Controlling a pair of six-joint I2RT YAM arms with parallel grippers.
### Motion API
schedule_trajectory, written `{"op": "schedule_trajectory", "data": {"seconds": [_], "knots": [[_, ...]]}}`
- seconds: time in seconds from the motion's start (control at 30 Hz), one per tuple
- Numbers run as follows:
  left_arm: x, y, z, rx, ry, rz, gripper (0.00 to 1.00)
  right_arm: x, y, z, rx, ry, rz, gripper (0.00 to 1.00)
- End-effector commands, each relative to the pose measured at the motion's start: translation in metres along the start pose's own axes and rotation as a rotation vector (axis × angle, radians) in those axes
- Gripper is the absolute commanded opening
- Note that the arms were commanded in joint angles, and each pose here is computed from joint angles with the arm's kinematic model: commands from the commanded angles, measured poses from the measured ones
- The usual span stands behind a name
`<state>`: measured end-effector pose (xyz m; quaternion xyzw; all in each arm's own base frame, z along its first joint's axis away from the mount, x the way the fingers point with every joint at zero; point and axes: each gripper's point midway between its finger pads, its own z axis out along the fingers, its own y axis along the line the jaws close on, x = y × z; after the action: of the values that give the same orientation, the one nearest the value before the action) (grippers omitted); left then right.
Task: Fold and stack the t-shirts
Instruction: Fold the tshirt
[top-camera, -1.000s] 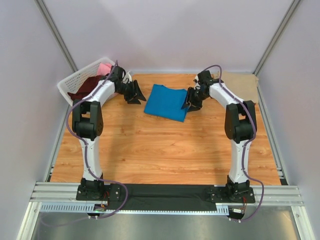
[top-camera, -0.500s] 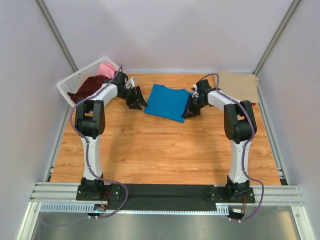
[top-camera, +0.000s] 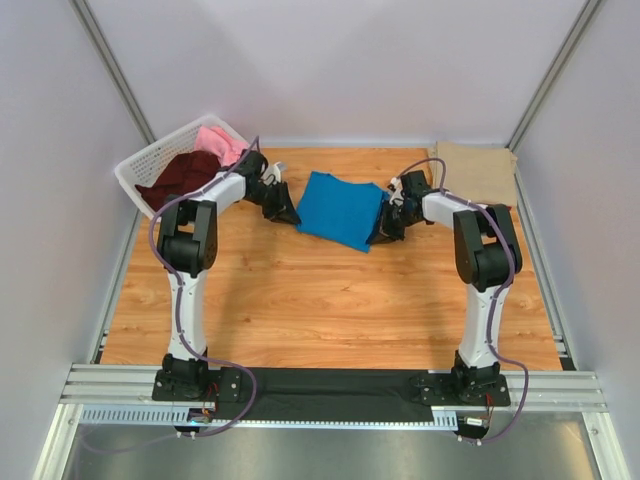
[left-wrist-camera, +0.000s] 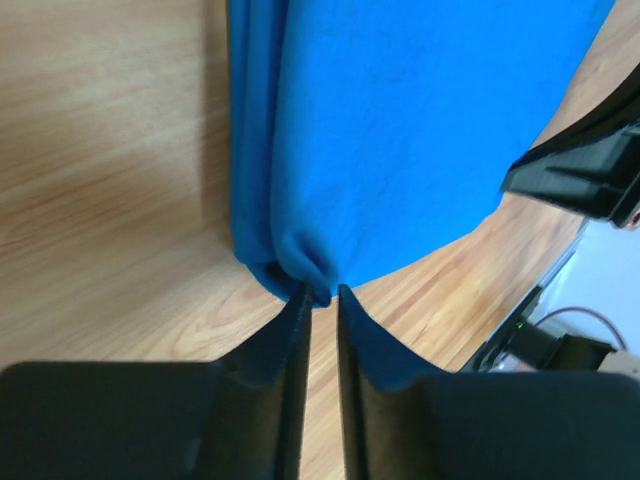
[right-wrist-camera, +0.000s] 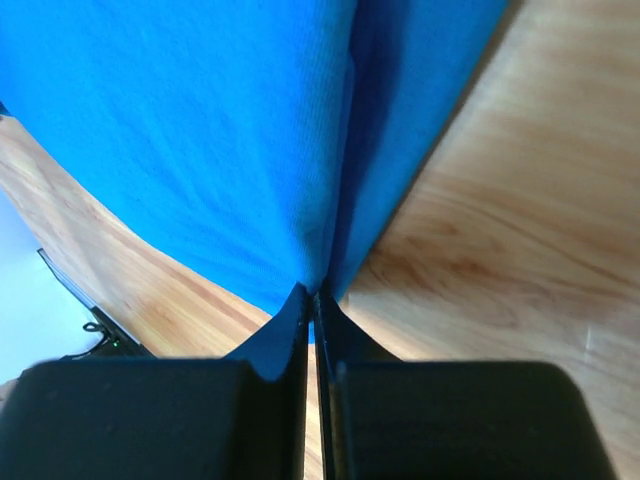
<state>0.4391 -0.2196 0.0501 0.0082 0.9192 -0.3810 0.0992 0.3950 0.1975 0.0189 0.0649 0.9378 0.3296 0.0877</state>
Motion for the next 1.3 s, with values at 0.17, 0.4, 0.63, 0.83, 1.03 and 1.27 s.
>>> {"op": "schedule_trajectory", "data": {"seconds": [0.17,0.4,0.63,0.83,1.03,1.27], "knots": [[0.050,-0.001,-0.004,-0.048,0.077,-0.067,0.06,0.039,-0.009,-0.021,0.044,0.042,-0.014,0.01],[0.121,0.017,-0.029,-0.204,0.135,-0.220,0.32,0.087,-0.023,-0.040,0.119,0.087,0.014,0.07],[0.113,-0.019,-0.055,-0.124,0.088,-0.153,0.48,0.092,-0.009,-0.079,0.162,0.050,-0.032,0.28],[0.019,-0.050,-0.063,-0.087,-0.069,0.116,0.54,0.036,0.006,-0.098,0.182,-0.090,-0.128,0.39],[-0.034,-0.048,-0.023,-0.005,-0.092,0.157,0.50,-0.026,-0.008,-0.090,0.193,-0.168,-0.169,0.40],[-0.034,-0.031,0.002,-0.003,-0.058,0.110,0.48,-0.059,-0.016,-0.074,0.182,-0.179,-0.148,0.43]]}}
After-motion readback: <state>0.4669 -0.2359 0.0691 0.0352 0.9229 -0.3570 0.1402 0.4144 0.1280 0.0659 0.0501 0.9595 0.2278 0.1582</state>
